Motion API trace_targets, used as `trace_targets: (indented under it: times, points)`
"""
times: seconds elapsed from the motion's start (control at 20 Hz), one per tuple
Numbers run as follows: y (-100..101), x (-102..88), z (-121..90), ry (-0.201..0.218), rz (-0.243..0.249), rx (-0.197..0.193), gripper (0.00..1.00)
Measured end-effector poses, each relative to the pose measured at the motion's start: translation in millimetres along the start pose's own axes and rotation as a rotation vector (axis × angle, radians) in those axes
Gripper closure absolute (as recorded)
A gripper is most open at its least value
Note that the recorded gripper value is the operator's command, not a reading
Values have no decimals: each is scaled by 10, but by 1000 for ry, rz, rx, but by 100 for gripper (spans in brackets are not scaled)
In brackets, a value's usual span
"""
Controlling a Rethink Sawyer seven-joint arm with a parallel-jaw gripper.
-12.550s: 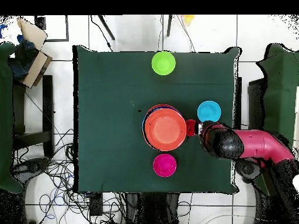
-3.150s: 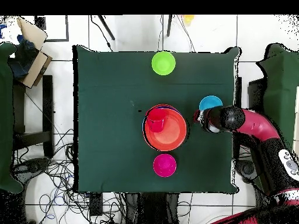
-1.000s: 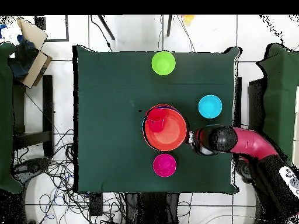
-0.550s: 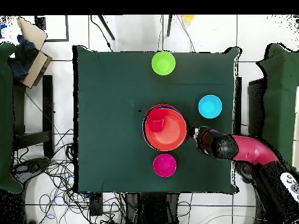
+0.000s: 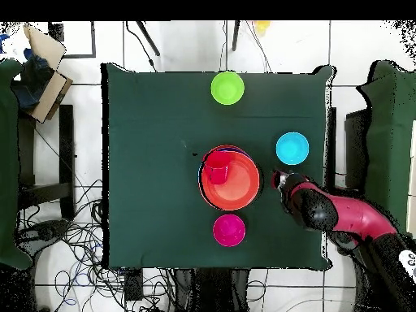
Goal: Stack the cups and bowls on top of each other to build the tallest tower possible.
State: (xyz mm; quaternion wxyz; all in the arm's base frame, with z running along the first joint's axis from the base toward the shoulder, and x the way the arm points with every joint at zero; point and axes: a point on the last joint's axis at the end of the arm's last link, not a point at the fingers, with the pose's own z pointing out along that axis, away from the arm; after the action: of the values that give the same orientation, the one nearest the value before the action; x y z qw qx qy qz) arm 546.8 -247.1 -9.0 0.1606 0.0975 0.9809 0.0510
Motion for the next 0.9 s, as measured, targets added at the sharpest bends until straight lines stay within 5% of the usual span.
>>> trace_targets:
  times: [0.5, 0.9]
  points:
    - [51, -141, -311, 21, 6, 5, 0]
    - [72, -273, -240, 93, 28, -5, 0]
